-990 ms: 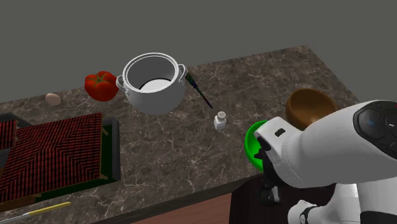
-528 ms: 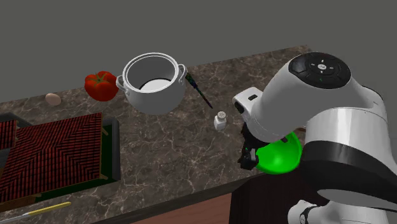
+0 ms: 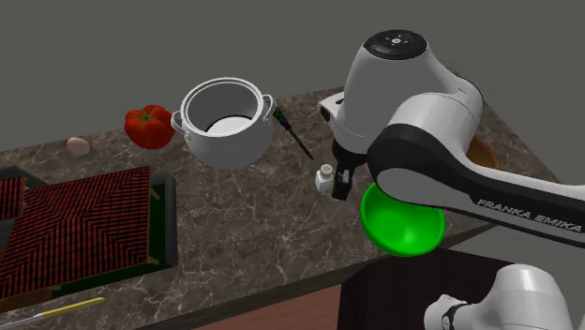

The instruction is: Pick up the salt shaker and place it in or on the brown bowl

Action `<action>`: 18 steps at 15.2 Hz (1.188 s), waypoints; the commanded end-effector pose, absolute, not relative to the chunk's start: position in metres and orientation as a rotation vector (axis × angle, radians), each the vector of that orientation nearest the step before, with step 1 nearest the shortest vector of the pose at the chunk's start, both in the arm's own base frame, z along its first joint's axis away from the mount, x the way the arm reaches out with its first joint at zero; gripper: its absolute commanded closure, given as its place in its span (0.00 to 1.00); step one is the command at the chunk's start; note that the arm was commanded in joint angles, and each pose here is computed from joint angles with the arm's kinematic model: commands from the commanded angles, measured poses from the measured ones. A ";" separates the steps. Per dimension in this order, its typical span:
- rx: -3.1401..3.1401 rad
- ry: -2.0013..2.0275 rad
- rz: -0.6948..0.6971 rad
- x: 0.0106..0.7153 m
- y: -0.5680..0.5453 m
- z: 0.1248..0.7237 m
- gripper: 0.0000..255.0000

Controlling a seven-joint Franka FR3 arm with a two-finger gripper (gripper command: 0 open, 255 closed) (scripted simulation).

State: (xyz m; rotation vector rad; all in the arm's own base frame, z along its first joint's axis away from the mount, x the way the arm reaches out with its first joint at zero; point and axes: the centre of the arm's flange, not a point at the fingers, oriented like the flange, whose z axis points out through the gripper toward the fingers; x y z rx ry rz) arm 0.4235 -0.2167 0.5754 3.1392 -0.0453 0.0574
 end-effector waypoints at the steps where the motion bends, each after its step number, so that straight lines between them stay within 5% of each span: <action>1: 3.145 -0.054 0.039 0.438 -0.242 0.570 0.00; 18: 3.152 -0.064 0.021 0.451 -0.265 0.525 0.00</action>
